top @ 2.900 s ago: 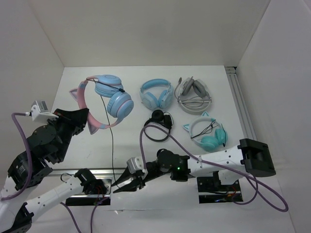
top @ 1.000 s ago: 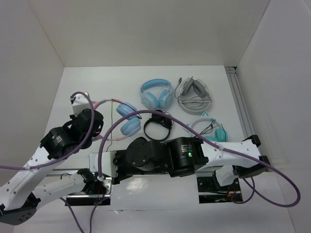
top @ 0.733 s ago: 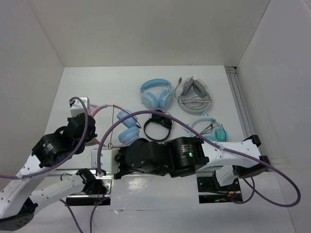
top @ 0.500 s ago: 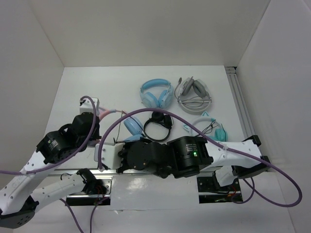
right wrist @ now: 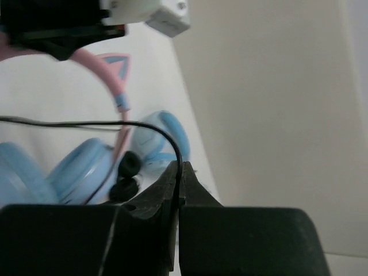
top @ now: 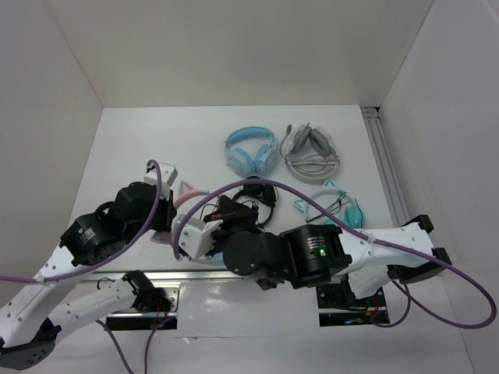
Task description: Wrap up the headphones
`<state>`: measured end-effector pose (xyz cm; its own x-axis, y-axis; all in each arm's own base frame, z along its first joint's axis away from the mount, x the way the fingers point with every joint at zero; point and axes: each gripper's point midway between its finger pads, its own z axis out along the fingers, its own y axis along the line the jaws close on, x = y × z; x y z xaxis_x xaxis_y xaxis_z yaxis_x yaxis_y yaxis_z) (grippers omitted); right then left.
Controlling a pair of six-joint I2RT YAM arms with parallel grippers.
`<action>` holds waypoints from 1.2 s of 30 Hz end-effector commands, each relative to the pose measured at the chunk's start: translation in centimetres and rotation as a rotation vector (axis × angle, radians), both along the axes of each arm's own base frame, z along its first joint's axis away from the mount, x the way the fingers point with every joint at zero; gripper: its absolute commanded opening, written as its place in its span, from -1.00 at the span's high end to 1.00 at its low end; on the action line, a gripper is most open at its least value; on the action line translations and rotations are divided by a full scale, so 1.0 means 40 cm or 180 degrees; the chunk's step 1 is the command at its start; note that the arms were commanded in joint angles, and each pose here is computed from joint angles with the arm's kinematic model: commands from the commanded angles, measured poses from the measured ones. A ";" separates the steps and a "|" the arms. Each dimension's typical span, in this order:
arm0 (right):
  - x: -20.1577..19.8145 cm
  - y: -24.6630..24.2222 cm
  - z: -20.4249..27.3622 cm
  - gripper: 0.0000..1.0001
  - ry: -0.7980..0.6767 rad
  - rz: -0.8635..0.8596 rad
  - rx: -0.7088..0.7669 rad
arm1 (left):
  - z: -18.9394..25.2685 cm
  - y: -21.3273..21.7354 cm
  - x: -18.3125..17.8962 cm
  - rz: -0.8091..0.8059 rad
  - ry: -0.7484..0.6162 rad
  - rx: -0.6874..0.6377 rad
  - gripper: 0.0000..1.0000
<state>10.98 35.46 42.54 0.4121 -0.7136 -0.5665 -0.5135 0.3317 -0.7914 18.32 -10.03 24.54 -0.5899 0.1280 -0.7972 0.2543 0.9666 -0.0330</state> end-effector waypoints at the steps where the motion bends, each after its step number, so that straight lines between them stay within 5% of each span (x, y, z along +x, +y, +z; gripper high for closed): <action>1: 0.037 -0.065 0.093 1.00 -0.0458 -0.0359 0.0364 | 0.075 -0.090 -0.017 -0.0616 -0.0229 -0.0497 1.00; 3: 0.046 -0.086 0.124 1.00 -0.0552 -0.0453 0.0682 | 0.091 -0.105 -0.034 -0.0790 -0.0272 -0.0597 1.00; 11: 0.074 -0.119 0.120 1.00 -0.0524 -0.0447 0.0771 | 0.164 -0.166 -0.146 -0.1783 -0.0552 -0.1030 1.00; 19: 0.117 -0.163 0.113 1.00 -0.0339 -0.0462 0.0867 | 0.207 -0.170 -0.203 -0.2121 -0.0743 -0.1222 1.00; 30: 0.242 -0.175 0.063 1.00 -0.0003 -0.0387 0.1035 | 0.254 -0.121 -0.204 -0.1897 -0.1013 -0.1222 1.00; 36: 0.317 -0.167 0.041 1.00 0.0146 -0.0257 0.1198 | 0.301 -0.076 -0.150 -0.1312 -0.1320 -0.1345 1.00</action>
